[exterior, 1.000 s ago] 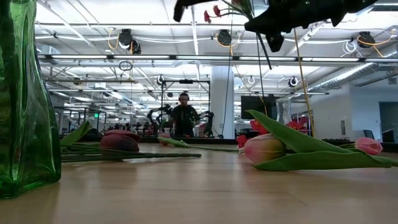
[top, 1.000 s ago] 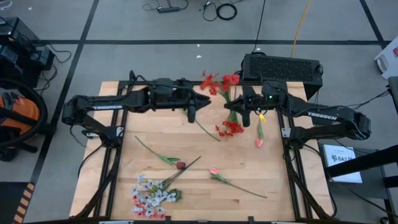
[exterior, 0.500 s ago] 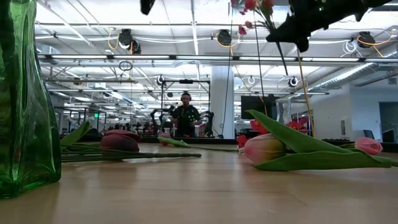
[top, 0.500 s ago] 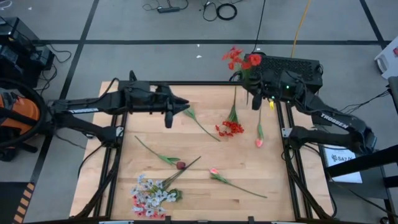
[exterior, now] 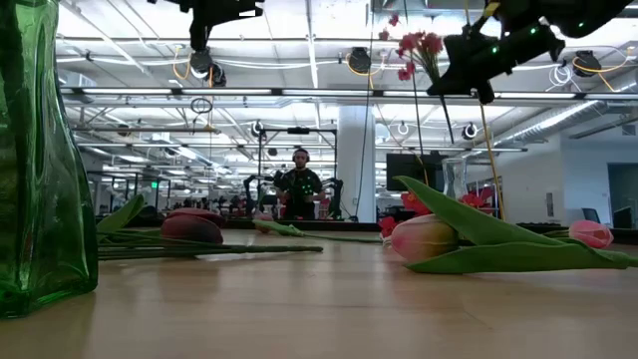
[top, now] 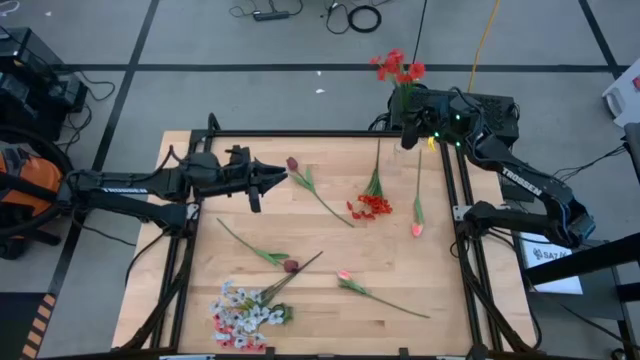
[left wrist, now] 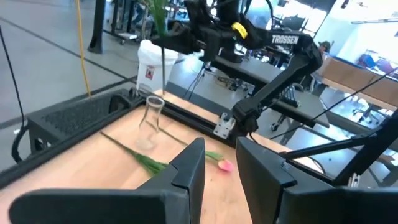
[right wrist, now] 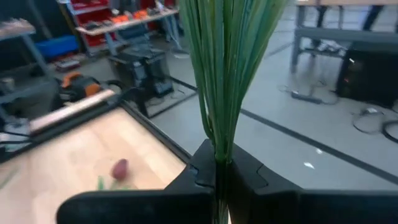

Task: Sort flowers into vase by color
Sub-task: Put the left orange flowers into the transparent vase, then put the bottom red flower into the transparent vase

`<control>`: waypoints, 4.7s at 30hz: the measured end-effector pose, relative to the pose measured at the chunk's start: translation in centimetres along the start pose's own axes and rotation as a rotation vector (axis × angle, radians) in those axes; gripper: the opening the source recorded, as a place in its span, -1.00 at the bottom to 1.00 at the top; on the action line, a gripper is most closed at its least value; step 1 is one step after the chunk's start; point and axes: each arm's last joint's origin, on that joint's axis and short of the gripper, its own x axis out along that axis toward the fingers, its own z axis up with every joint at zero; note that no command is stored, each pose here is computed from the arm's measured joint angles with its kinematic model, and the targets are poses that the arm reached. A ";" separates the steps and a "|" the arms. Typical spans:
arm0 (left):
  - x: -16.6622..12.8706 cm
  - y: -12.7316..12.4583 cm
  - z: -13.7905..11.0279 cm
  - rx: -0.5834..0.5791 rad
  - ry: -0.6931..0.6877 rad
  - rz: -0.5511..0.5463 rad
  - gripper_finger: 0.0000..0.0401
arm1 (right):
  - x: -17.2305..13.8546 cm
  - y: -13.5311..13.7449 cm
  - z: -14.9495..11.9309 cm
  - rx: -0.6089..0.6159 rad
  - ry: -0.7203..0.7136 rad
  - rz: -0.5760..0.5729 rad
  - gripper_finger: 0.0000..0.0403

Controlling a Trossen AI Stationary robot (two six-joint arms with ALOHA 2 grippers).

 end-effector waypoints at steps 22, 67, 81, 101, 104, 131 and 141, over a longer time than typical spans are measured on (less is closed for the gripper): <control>-0.2 -0.9 -0.1 -0.025 -0.032 0.002 -0.51 | 1.3 -2.7 -5.7 0.013 -0.071 -0.001 -1.00; -0.2 -0.9 0.2 -0.029 -0.060 0.011 -0.51 | -3.4 -1.2 -9.7 0.020 0.107 0.063 -0.13; -0.2 -0.7 -0.5 -0.004 0.009 0.034 -0.51 | -6.7 0.4 -8.7 0.099 0.076 0.112 -0.20; -0.6 -0.8 -3.1 0.060 0.240 0.090 -0.51 | -8.0 5.3 -7.9 0.278 0.310 0.370 -0.85; -0.8 -1.1 -3.4 0.070 0.273 0.085 -0.51 | -8.0 6.2 -8.1 0.288 0.331 0.370 -0.98; -3.9 -2.1 -7.8 0.184 0.748 0.033 -0.51 | -5.1 23.0 -11.0 0.165 0.708 0.270 -1.00; -5.0 -1.5 -8.8 0.247 0.893 0.075 -0.51 | -3.0 27.1 -9.9 0.074 0.842 0.230 -1.00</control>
